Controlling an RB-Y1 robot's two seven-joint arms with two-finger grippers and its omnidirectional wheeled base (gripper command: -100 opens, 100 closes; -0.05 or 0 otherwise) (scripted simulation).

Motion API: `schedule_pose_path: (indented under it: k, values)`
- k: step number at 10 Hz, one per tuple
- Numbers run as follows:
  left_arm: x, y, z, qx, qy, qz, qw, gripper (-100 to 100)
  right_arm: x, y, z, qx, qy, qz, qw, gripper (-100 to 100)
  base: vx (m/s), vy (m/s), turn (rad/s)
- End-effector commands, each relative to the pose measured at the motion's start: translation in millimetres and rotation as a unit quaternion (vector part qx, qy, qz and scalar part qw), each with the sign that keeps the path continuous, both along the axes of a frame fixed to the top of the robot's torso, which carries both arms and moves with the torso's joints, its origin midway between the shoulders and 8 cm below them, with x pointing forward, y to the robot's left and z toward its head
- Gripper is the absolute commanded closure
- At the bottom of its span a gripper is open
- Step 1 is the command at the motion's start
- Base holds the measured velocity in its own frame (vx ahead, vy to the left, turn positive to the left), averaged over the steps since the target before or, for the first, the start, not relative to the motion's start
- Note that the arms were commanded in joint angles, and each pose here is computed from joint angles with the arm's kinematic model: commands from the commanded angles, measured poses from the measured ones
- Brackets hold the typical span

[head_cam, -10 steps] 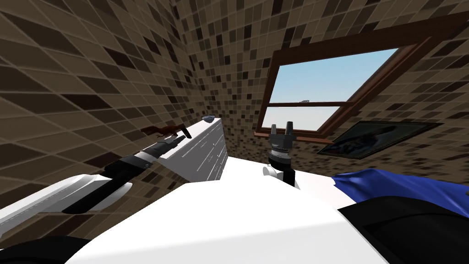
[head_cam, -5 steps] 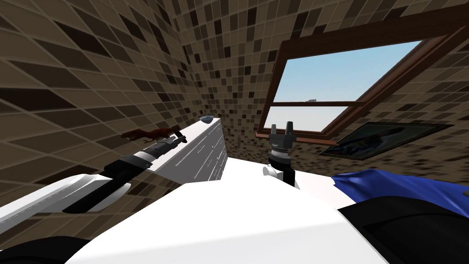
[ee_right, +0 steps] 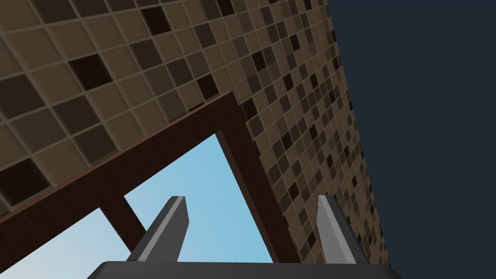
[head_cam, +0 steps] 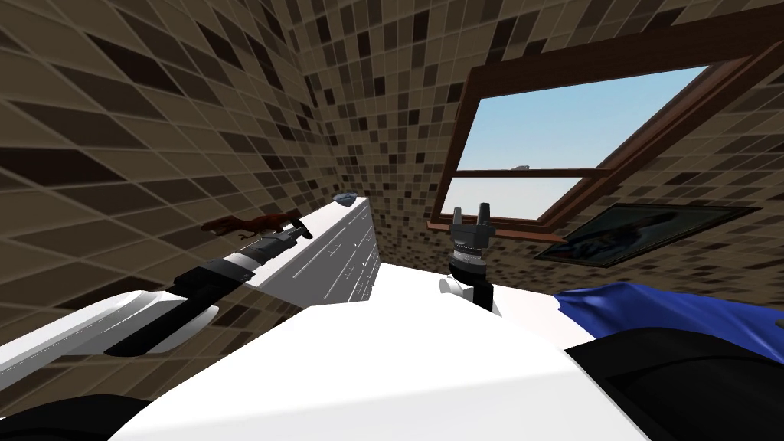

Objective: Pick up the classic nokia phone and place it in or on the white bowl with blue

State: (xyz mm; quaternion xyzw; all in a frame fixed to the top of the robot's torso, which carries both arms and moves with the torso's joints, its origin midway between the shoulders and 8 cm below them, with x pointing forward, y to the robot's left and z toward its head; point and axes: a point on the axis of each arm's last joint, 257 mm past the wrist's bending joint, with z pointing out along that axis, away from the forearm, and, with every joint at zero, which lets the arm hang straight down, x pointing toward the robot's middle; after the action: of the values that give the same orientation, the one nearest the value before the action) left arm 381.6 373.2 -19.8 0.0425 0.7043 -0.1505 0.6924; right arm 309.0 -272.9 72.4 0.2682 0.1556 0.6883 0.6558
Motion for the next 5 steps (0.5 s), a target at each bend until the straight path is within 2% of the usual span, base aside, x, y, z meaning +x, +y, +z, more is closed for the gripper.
schedule_pose_path:
  k: [1, 2, 3, 4, 5]
  values:
    - [0.0, 0.0, 0.0, 0.0, 0.0, 0.0, 1.0, 0, 0.0, 0.0, 0.0, 0.0, 0.0, 0.0, 1.0, 0, 0.0, 0.0, 0.0]
    - [0.0, 0.0, 0.0, 0.0, 0.0, 0.0, 1.0, 100, 0.0, 0.0, 0.0, 0.0, 0.0, 0.0, 1.0, 0, 0.0, 0.0, 0.0]
    - [0.0, 0.0, -0.1, 0.0, 0.0, 0.0, 1.0, 0, 0.0, 0.0, 0.0, 0.0, 0.0, 0.0, 1.0, 0, 0.0, 0.0, 0.0]
    - [4.3, 0.5, 12.3, 0.017, -0.007, -0.002, 0.9998, 100, 0.0, 0.0, 0.0, 0.0, 0.0, 0.0, 1.0, 0, 0.095, -0.052, 0.16]
    - [5.9, 0.6, 16.8, 0.023, -0.01, -0.002, 0.9997, 100, 0.0, 0.0, -0.1, 0.0, 0.0, 0.0, 1.0, 0, 0.149, -0.074, 0.12]
